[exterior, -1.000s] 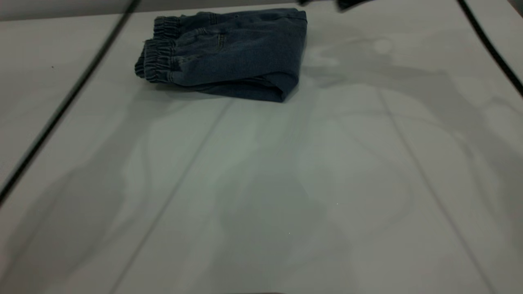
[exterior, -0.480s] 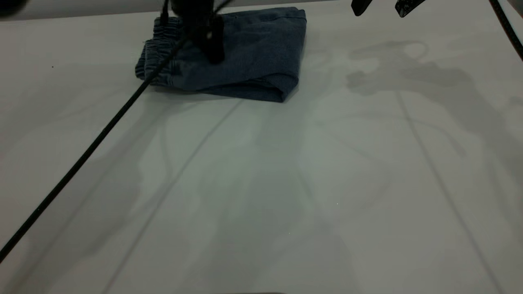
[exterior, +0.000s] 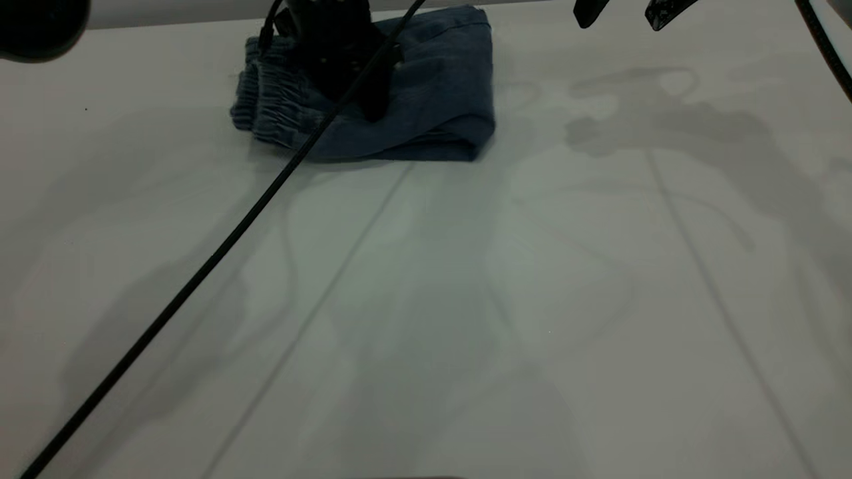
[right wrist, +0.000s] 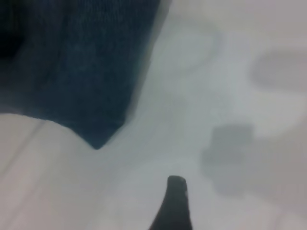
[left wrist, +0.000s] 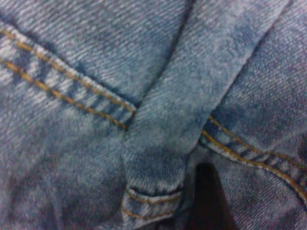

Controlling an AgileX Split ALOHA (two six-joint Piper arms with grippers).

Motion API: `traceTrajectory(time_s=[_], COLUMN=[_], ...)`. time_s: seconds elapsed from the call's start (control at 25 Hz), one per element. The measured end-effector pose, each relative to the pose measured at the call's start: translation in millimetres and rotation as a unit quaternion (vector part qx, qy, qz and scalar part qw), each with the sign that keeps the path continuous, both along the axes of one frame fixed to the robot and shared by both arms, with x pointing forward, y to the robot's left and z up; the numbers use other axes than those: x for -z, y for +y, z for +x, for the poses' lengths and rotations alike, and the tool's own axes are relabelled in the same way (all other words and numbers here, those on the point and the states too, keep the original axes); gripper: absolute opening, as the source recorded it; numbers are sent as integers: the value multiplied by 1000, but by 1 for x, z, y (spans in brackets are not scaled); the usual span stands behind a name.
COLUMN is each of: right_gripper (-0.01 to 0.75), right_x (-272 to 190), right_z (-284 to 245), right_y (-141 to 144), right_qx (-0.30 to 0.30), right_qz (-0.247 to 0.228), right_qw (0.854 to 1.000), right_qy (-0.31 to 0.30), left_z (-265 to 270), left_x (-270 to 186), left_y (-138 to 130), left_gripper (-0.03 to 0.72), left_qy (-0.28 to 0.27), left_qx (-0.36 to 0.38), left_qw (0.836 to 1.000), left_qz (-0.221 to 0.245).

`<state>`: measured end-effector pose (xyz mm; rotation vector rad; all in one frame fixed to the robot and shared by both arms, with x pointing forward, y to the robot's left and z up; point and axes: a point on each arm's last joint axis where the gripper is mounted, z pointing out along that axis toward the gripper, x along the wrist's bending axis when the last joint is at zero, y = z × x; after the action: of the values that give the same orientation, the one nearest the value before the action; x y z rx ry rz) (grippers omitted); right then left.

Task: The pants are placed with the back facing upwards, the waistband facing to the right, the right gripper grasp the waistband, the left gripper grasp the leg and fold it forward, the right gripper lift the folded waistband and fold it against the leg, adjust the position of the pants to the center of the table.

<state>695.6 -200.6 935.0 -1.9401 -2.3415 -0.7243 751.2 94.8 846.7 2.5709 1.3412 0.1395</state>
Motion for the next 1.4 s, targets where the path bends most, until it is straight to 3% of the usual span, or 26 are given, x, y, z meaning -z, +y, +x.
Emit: traceTrajectory(time_s=[0.2, 0.44, 0.76, 0.88, 1.08, 1.2, 1.4], right_gripper=[569, 569, 569, 569, 569, 569, 569], right_x=[0, -25, -131, -180, -246, -289, -321], right_z=[0, 11, 10, 1, -35, -73, -148], right_y=[0, 2, 2, -2, -11, -14, -23], right_qx=[0, -8, -35, -15, 18, 23, 13], right_qz=[0, 5, 4, -1, 12, 38, 50], right_qw=[1000, 1000, 997, 994, 987, 979, 975], right_qy=[0, -27, -66, -106, -160, -198, -217], left_z=[-4, 4, -1, -10, -38, -63, -126], left_x=[-2, -29, -144, -193, -266, -299, -346], left_y=[-13, -21, -17, -13, 3, 16, 44], left_gripper=[443, 443, 443, 443, 443, 443, 443], left_qy=[2, -54, -154, -194, -243, -249, -246], left_qx=[-19, -24, -37, -38, -42, -48, -52], left_qw=[1000, 998, 986, 978, 967, 965, 966], left_qz=[-1, -11, -54, -71, -70, -59, -57])
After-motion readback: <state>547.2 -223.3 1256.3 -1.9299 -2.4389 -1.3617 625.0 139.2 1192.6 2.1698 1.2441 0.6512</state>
